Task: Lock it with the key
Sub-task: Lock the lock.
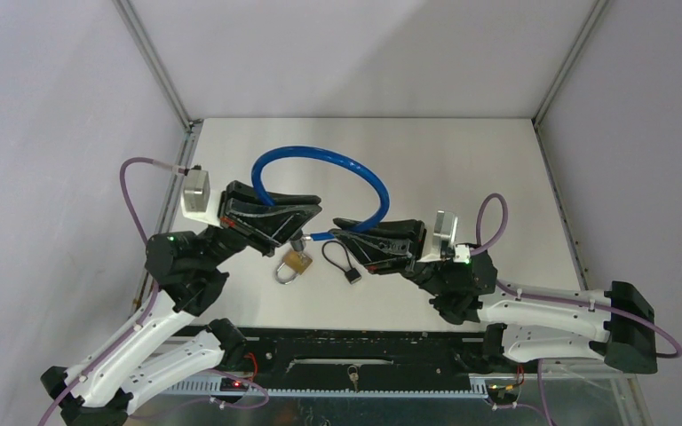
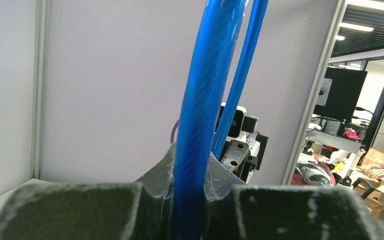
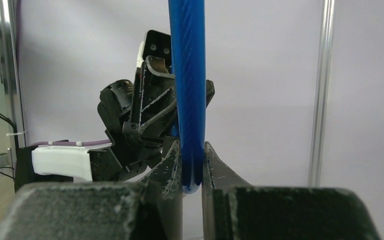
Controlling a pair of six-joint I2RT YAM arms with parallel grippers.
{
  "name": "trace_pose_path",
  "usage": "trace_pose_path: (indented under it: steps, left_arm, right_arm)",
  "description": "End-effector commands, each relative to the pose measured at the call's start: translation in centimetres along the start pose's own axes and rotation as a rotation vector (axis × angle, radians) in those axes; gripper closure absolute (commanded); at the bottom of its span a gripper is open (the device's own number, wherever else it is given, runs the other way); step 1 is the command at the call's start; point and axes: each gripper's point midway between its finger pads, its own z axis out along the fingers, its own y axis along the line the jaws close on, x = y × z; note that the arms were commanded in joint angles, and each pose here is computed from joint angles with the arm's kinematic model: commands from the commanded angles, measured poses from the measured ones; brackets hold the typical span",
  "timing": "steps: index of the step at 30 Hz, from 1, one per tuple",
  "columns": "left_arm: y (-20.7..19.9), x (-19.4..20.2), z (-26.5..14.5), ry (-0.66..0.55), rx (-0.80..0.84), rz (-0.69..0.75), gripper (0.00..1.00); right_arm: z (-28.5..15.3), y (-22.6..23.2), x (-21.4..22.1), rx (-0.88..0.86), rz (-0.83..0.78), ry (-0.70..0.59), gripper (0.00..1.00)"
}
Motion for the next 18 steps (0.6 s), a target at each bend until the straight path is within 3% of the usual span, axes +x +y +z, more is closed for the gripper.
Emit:
trace_pose_path:
  steps: [1,7,12,18]
  left_arm:
    - [-2.1,-2.9,0.4,-0.11,0.076,-0.006,1.0]
    - [-2.8,-3.6,0.4,-0.132,0.098,-0.015,1.0]
    - [-2.7,-3.6,0.3,-0.133,0.095,-0.016,1.0]
    - [-2.8,-2.9,0.5,-0.111,0.118,-0.03,1.0]
  right_arm:
    - [-1.2,0.4,5.8,-0.032,-0.015,0.213,0.99]
    - [-1.7,0.2,6.4,-0.027,-0.02,0.232,0.96]
    - [-2.0,0.3,6.0,-0.03,-0.023,0.235,0.84]
    - [-2.1,0.3,4.1,-0.025,-0.026,0.21,0.76]
